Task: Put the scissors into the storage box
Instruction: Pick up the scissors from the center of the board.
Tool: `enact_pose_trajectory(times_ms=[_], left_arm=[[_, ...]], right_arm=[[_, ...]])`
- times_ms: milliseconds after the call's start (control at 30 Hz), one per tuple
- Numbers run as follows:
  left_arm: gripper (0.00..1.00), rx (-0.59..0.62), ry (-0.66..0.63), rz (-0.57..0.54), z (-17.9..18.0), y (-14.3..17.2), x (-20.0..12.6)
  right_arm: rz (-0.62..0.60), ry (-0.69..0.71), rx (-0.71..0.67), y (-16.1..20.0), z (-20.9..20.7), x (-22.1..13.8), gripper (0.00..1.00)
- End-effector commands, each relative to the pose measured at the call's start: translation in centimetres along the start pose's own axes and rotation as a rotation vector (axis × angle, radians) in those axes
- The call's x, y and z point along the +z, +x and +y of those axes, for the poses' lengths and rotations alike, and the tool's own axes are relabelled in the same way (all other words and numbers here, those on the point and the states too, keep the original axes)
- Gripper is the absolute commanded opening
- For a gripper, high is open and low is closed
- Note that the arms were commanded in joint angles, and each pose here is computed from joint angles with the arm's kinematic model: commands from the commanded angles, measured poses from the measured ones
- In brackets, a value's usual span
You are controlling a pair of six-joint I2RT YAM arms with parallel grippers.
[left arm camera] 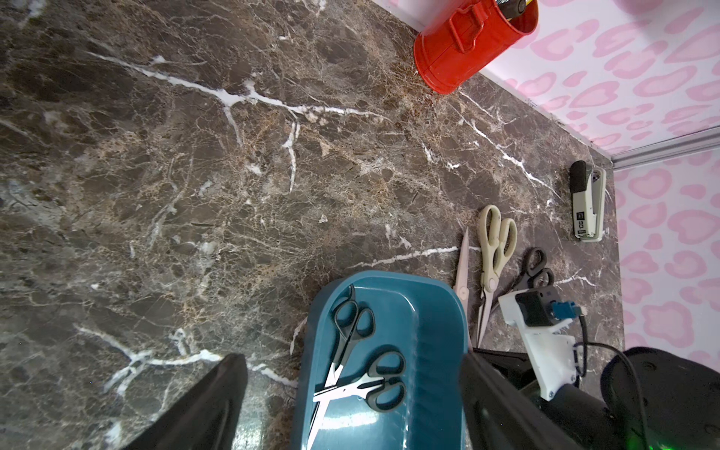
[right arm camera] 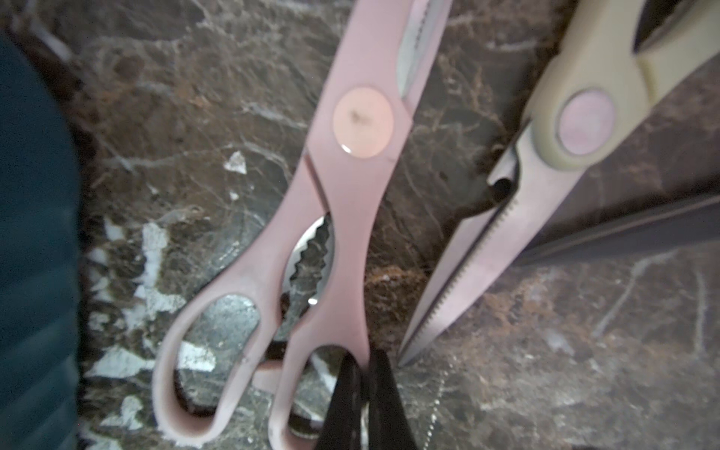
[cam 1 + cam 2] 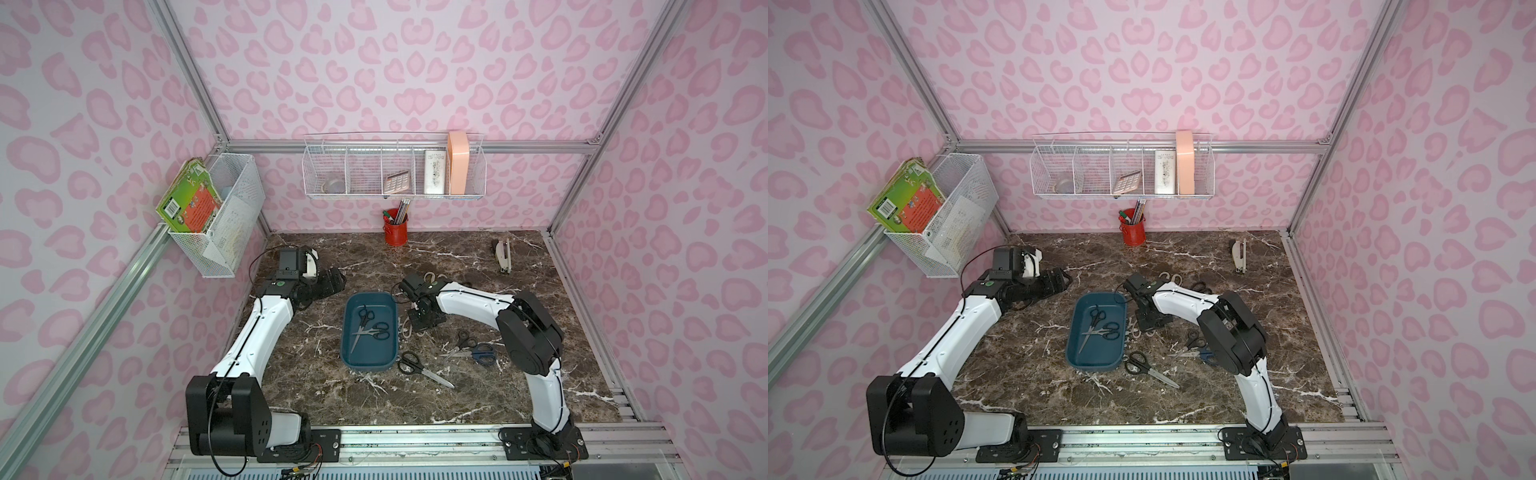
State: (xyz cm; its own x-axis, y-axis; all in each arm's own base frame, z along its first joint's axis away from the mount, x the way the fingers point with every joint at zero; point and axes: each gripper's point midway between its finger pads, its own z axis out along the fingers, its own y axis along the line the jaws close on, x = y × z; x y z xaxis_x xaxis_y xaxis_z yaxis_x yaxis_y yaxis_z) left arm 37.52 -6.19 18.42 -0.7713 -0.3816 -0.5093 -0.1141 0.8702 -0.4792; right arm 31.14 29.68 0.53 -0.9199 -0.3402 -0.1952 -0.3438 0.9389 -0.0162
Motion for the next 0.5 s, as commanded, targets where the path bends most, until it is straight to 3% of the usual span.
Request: enact_pose_trajectory(times_ms=[0,200,467], left_arm=[[0.90,0.015,-0.006,-0.007,0.0,-0.2,-0.2],[0.90,0.015,-0.006,-0.008,0.0,-0.2,-0.3],[0.90,0.016,-0.013,-0.010,0.1,-0.3,-0.2]], right_arm=[[0.068,-0.021,0.001,1.7,0.2,2.0,0.00],[0.029,-0.030,-0.007,0.6,0.4,0.2,0.00],[-0.104,-0.073,0.002,-2.0,0.3,-6.2,0.00]])
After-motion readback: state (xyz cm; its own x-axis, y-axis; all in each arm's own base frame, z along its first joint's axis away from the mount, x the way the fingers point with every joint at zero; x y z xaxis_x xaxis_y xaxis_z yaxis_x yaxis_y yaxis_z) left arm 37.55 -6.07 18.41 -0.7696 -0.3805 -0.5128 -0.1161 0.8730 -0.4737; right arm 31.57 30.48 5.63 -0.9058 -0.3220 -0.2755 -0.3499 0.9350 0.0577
